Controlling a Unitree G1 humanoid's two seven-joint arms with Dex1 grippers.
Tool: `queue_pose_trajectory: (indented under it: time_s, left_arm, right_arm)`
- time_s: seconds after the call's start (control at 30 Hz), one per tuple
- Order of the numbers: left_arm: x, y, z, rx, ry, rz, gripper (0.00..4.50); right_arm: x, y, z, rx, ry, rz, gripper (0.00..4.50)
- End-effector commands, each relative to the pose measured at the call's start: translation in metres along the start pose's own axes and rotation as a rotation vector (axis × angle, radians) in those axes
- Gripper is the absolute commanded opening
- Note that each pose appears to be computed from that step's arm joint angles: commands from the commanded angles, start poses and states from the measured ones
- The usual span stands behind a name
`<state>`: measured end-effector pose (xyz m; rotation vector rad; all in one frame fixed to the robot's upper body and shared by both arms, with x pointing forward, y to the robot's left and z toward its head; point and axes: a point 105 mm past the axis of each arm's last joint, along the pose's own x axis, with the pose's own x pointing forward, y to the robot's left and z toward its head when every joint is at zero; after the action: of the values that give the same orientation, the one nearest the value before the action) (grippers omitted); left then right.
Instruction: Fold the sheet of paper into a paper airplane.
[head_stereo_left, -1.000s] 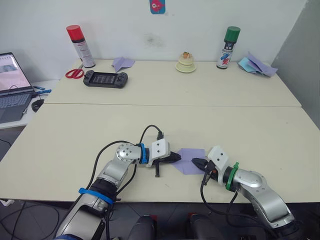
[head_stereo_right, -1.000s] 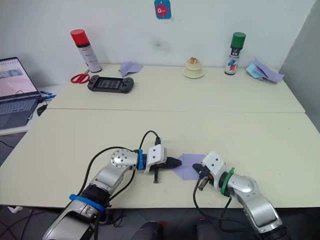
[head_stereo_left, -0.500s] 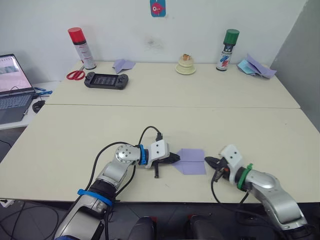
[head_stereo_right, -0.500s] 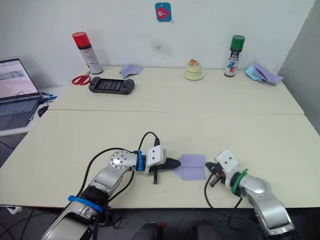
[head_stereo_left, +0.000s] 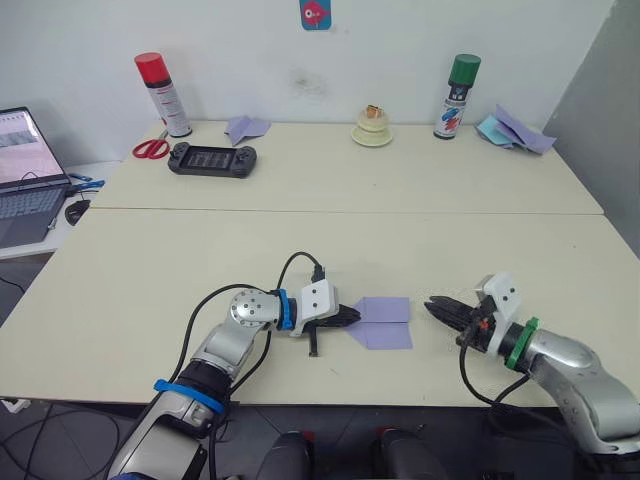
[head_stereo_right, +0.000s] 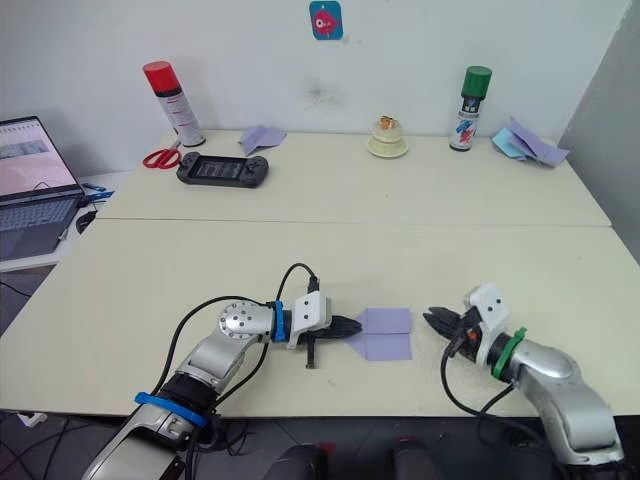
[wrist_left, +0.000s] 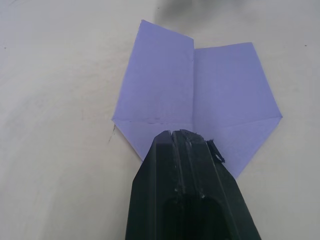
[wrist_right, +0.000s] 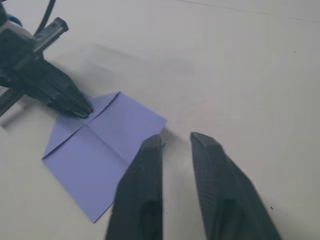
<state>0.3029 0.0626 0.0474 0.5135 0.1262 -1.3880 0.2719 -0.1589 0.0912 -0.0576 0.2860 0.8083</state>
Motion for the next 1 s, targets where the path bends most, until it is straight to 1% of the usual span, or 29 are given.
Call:
queue_pose_trajectory:
  time_s: [0.03, 0.13, 0.27, 0.53, 0.67, 0.7, 0.77, 0.8, 0.87, 1.0]
  left_arm:
    - [-0.001, -0.024, -0.040, -0.092, 0.140, -0.067, 0.00]
    - [0.000, -0.024, -0.037, -0.081, 0.133, -0.066, 0.00]
    - [0.000, -0.026, -0.035, -0.073, 0.125, -0.065, 0.00]
    - [0.001, -0.028, -0.034, -0.059, 0.118, -0.057, 0.00]
    - [0.001, -0.027, -0.032, -0.053, 0.113, -0.054, 0.00]
    - [0.001, -0.027, -0.032, -0.049, 0.112, -0.053, 0.00]
    - [0.001, -0.027, -0.031, -0.043, 0.111, -0.052, 0.00]
    - [0.000, -0.027, -0.031, -0.040, 0.111, -0.052, 0.00]
    - [-0.001, -0.026, -0.031, -0.036, 0.109, -0.049, 0.00]
    - [-0.005, -0.020, -0.024, -0.023, 0.089, -0.024, 0.00]
  right_arm:
    - [0.015, -0.001, 0.002, 0.021, 0.043, 0.072, 2.02]
    - [0.024, 0.000, -0.003, 0.057, 0.089, 0.138, 2.02]
    - [0.038, 0.001, -0.002, 0.089, 0.103, 0.179, 2.02]
    - [0.064, 0.017, 0.005, 0.124, 0.088, 0.302, 2.02]
    - [0.070, 0.020, 0.005, 0.117, 0.091, 0.326, 2.02]
    - [0.072, 0.020, 0.005, 0.115, 0.092, 0.330, 1.65]
    - [0.073, 0.019, 0.005, 0.112, 0.089, 0.333, 1.15]
    - [0.073, 0.018, 0.006, 0.112, 0.086, 0.337, 0.72]
    - [0.073, 0.018, 0.006, 0.097, 0.089, 0.349, 0.02]
    - [0.071, 0.022, 0.005, 0.060, 0.099, 0.380, 0.02]
